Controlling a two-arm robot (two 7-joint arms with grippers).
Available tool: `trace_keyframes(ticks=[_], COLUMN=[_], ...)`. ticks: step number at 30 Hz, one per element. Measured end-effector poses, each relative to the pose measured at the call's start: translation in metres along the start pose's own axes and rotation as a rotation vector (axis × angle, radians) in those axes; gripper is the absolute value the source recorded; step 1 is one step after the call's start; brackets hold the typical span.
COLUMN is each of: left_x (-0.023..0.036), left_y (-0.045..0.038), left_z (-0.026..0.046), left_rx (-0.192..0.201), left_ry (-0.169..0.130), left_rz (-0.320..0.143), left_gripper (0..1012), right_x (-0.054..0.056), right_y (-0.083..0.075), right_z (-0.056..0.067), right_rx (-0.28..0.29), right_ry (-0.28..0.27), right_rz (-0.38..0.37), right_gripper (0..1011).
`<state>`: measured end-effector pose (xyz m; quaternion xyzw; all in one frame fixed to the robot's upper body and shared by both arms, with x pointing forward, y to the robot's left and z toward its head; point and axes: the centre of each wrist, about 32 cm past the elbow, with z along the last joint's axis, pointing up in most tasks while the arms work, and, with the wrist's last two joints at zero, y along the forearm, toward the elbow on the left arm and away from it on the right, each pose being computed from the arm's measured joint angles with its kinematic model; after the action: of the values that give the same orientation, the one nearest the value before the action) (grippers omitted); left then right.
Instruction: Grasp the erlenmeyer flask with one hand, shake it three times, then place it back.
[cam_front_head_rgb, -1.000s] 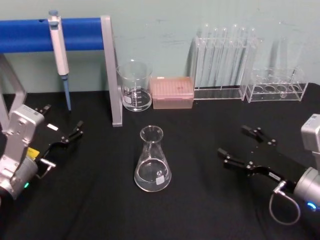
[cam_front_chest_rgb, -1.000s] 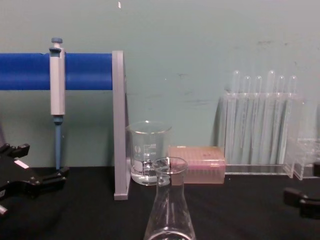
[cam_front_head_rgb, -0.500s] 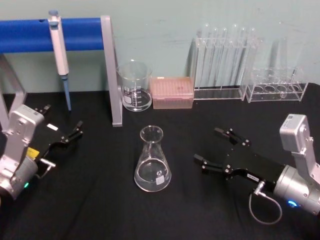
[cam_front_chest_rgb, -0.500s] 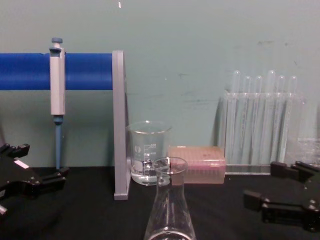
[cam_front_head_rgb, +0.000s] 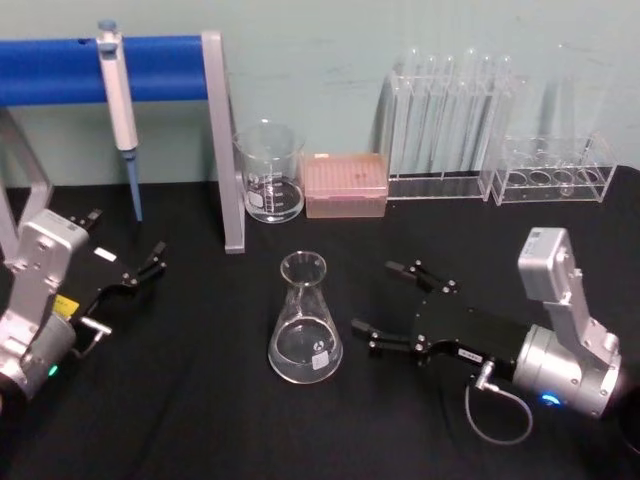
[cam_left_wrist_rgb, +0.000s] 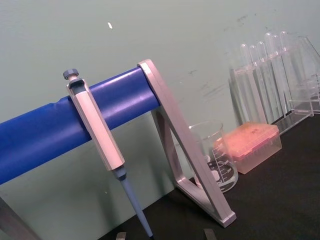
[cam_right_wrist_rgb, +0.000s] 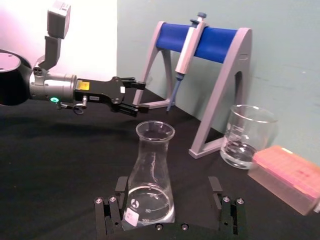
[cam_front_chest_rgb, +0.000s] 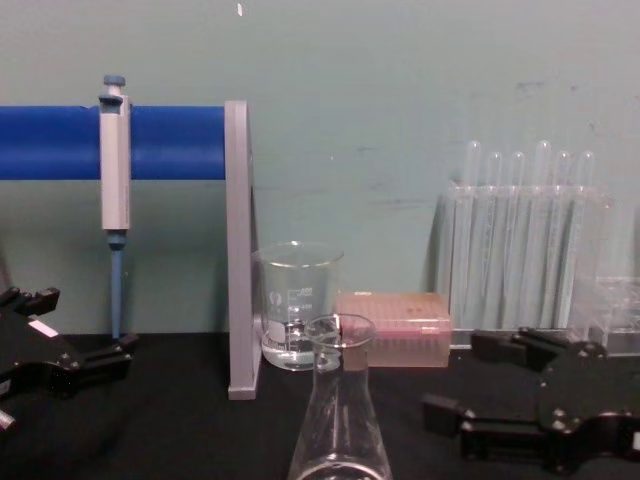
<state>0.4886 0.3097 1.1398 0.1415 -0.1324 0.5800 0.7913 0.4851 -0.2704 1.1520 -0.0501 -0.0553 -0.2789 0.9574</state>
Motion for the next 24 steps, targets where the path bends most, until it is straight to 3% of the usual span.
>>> trace_keyframes(ticks=[24], left_x=[0.0000], left_y=[0.0000], left_z=[0.0000], left_rx=[0.000], left_ry=[0.000], left_rz=[0.000], left_gripper=[1001], right_x=[0.016], right_y=[0.038], right_z=[-0.011], right_rx=[0.020], right_ry=[0.039], right_rz=[0.077], right_gripper=[1000])
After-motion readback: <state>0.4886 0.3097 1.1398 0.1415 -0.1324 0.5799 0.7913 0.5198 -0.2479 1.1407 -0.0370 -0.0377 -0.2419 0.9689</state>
